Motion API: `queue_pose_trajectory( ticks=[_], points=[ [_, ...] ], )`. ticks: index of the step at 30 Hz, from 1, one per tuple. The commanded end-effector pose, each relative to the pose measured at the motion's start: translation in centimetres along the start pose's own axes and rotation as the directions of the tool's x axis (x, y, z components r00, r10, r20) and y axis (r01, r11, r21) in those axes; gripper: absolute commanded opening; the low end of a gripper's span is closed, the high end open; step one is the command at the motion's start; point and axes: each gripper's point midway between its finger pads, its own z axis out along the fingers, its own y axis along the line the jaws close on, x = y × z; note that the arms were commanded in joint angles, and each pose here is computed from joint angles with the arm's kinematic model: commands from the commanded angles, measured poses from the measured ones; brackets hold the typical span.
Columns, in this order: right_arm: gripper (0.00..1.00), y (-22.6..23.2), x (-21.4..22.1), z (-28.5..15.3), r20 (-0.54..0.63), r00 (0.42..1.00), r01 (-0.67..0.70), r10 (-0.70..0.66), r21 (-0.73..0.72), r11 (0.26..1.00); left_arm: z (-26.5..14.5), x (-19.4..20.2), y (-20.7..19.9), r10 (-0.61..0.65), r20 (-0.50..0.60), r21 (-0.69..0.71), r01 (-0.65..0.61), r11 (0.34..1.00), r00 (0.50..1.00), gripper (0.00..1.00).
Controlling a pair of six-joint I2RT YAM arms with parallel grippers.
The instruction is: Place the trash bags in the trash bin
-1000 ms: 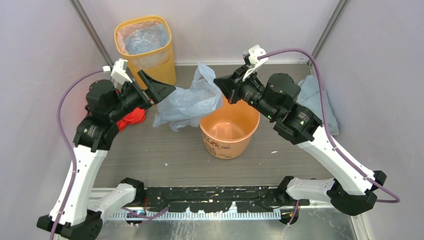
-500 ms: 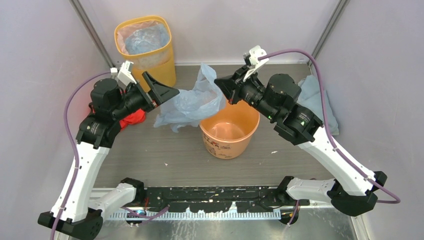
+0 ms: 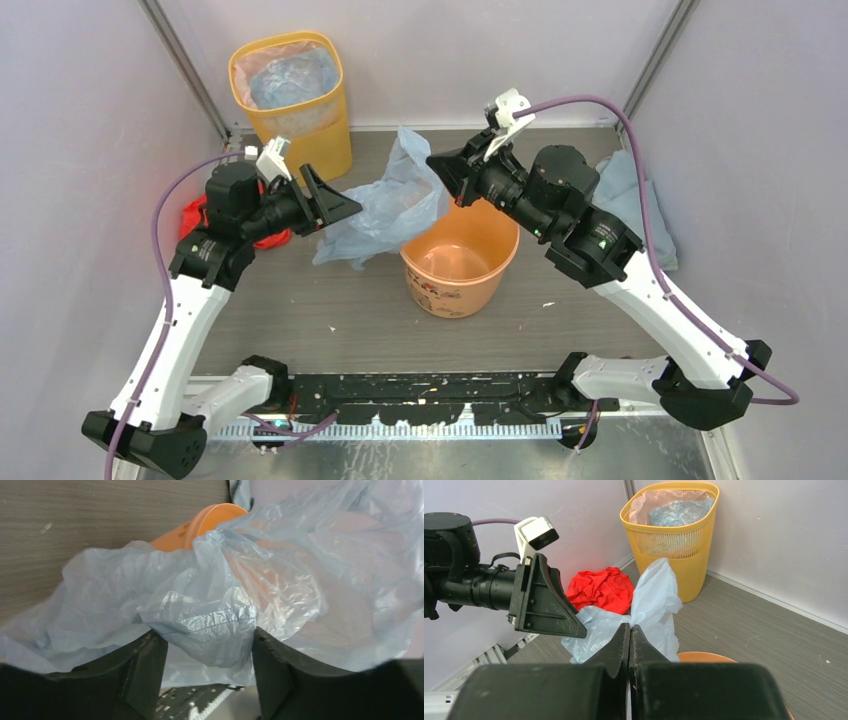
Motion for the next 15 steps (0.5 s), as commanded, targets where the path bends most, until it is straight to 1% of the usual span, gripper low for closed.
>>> queue_pose_trajectory(
  ticks=[1, 2, 4, 6, 8, 10, 13, 15],
  points=[
    [0.01, 0.8, -3.7, -0.3, 0.104, 0.995, 0.004, -0.001, -0.027, 1.000, 0.3, -0.6, 0.1, 0.058, 0.009, 0.002, -0.058, 0.998, 0.998, 0.50],
    [0.01, 0.8, -3.6, -0.3, 0.102, 0.995, 0.003, -0.001, -0.027, 1.000, 0.6, -0.6, 0.3, 0.061, 0.001, -0.005, -0.061, 0.998, 0.998, 0.42],
    [0.01, 0.8, -3.5, -0.4, 0.101, 0.995, 0.003, 0.000, -0.026, 1.000, 0.7, -0.9, 0.6, 0.068, 0.002, -0.024, -0.068, 0.997, 0.998, 0.19],
    [0.01, 0.7, -3.3, -0.6, 0.098, 0.995, 0.000, 0.003, -0.025, 1.000, 0.5, -1.4, 0.6, 0.081, 0.026, -0.042, -0.080, 0.996, 0.996, 0.01],
    [0.01, 0.6, -2.9, -1.0, 0.089, 0.996, -0.006, 0.008, -0.021, 1.000, -0.2, -2.3, 0.0, 0.116, 0.073, -0.042, -0.113, 0.993, 0.991, 0.00],
    [0.01, 0.4, -2.1, -1.5, 0.072, 0.997, -0.010, 0.011, -0.014, 1.000, -1.4, -3.4, -1.4, 0.172, 0.130, -0.019, -0.171, 0.985, 0.976, 0.00],
    [0.01, -0.3, -1.1, -2.4, 0.050, 0.999, -0.014, 0.013, 0.015, 1.000, -3.9, -5.0, -4.3, 0.261, 0.236, 0.029, -0.275, 0.961, 0.936, 0.00],
    [0.01, -0.8, -0.2, -3.0, 0.028, 1.000, -0.010, 0.009, 0.037, 0.999, -5.6, -5.8, -5.8, 0.298, 0.294, 0.034, -0.321, 0.946, 0.908, 0.00]
  ],
)
